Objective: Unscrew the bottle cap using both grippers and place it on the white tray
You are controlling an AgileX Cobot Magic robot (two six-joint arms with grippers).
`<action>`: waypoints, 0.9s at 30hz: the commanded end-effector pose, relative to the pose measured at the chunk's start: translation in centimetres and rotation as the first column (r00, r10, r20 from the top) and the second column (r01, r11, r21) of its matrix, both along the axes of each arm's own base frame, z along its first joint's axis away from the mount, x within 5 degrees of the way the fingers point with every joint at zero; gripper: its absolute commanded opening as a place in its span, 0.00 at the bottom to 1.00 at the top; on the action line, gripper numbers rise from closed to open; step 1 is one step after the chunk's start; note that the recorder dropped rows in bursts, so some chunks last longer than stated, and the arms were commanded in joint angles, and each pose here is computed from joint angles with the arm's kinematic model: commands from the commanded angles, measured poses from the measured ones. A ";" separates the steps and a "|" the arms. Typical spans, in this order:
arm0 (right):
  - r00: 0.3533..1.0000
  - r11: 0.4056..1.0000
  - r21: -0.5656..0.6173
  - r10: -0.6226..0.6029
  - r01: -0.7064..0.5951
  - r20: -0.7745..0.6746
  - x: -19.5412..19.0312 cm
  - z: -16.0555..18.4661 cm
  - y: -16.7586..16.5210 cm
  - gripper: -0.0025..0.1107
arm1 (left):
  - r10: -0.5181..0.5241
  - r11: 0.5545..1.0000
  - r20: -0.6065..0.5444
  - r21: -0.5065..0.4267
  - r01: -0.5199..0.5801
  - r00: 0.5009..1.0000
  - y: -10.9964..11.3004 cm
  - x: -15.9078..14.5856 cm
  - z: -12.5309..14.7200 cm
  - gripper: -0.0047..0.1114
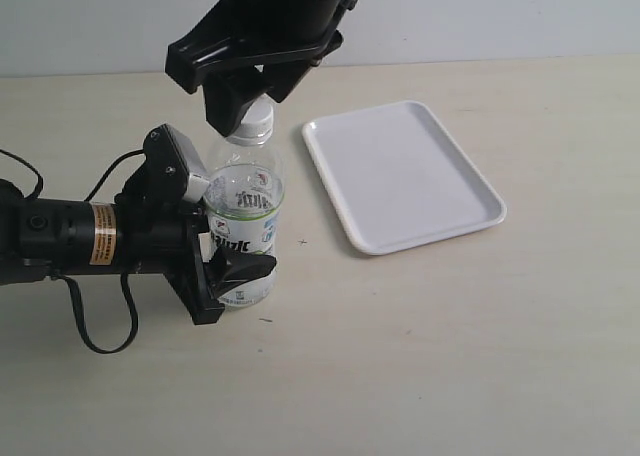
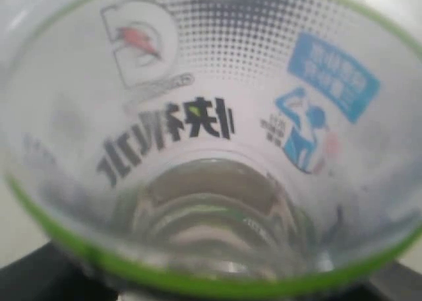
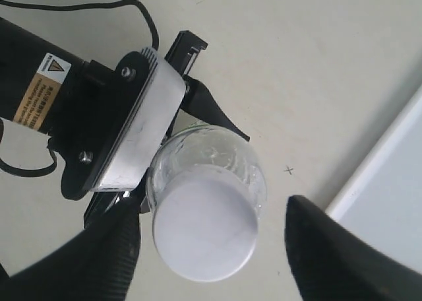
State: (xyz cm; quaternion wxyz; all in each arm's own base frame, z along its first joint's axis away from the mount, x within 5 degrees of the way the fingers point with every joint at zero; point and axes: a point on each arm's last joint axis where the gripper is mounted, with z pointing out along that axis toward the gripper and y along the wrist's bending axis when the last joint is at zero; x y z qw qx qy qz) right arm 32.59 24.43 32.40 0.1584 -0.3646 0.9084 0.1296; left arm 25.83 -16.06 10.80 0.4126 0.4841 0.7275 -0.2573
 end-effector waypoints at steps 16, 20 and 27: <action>1.000 1.000 -0.005 0.022 -0.022 -0.013 0.3 -0.9 0.4 0.49 | 0.002 0.999 0.021 -0.046 -0.001 1.000 -0.3 0.2 0.8 0.04; 1.000 1.000 -0.005 0.022 -0.022 -0.013 0.3 -0.9 0.4 0.49 | 0.002 0.999 0.021 -0.046 -0.001 1.000 -0.3 0.2 0.8 0.04; 1.000 1.000 -0.001 0.022 -0.022 0.001 0.1 -0.4 0.2 0.49 | 0.002 0.999 0.021 -0.046 -0.001 1.000 -0.3 0.2 0.8 0.04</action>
